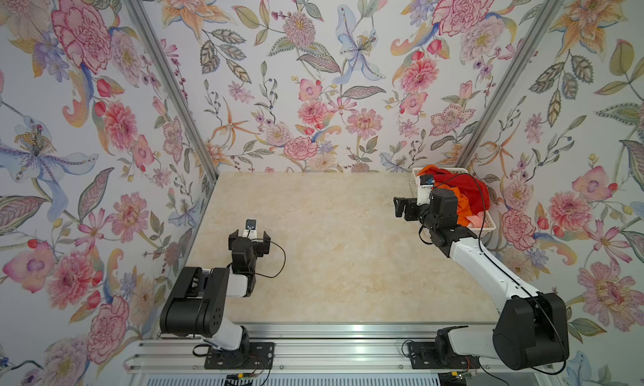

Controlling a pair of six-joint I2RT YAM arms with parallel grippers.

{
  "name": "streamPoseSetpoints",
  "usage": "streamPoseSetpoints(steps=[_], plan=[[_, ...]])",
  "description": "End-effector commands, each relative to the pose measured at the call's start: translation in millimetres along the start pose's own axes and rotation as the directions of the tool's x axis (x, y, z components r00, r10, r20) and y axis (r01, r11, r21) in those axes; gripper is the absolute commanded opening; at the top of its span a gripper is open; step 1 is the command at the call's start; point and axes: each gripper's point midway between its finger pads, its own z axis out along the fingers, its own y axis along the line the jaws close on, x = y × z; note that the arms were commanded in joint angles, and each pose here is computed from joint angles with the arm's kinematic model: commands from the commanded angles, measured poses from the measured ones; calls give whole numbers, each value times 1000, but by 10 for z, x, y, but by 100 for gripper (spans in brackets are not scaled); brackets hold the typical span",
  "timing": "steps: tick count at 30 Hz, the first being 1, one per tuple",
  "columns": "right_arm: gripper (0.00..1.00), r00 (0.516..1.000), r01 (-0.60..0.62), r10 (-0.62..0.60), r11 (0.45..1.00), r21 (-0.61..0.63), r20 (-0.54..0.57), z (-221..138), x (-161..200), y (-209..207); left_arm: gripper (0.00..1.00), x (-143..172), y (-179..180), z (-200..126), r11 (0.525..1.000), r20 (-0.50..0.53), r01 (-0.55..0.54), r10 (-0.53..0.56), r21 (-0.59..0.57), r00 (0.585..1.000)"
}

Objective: Fold and stack t-shirts
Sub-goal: Pick up the T-shirt from the bin.

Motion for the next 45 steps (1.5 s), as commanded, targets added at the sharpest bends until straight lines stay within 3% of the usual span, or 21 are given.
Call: streamPoseSetpoints(steps=[1, 6, 10, 12, 19, 21, 30, 37, 40, 45], plan=[[100, 993, 4, -18, 994, 109, 120, -170, -110, -142, 98, 7, 20, 8, 1000, -6, 13, -13, -2, 1000], [100, 994, 22, -42, 982, 187, 103, -230, 9, -279, 98, 5, 17, 9, 1000, -6, 12, -12, -1, 1000], [100, 997, 68, -68, 998, 15, 36, -97, 284, -37, 99, 2, 20, 9, 1000, -5, 13, -13, -2, 1000], [100, 998, 68, -68, 998, -1, 0, -18, 388, -15, 98, 1, 22, 9, 1000, -4, 13, -13, -2, 1000], [100, 978, 13, 26, 983, 182, -208, 301, 827, -366, 99, -2, 22, 10, 1000, -4, 13, -13, -2, 1000], [100, 970, 27, 16, 984, 174, -241, 365, 903, -340, 98, 2, 17, 9, 1000, -5, 13, -13, -1, 1000], [100, 982, 14, 14, 989, 146, -189, 353, 840, -269, 98, 5, 19, 9, 1000, -6, 13, -13, -2, 1000], [100, 999, -26, 22, 995, 100, 39, -20, 413, -269, 98, 3, 20, 13, 1000, -5, 12, -12, -2, 1000], [100, 993, -110, 106, 991, 80, 55, -64, 288, -390, 98, -2, 19, 11, 1000, -4, 13, -13, -2, 1000], [100, 956, -291, 293, 954, -70, 21, -72, 118, -500, 99, -1, 19, 10, 1000, -4, 13, -13, -1, 1000]])
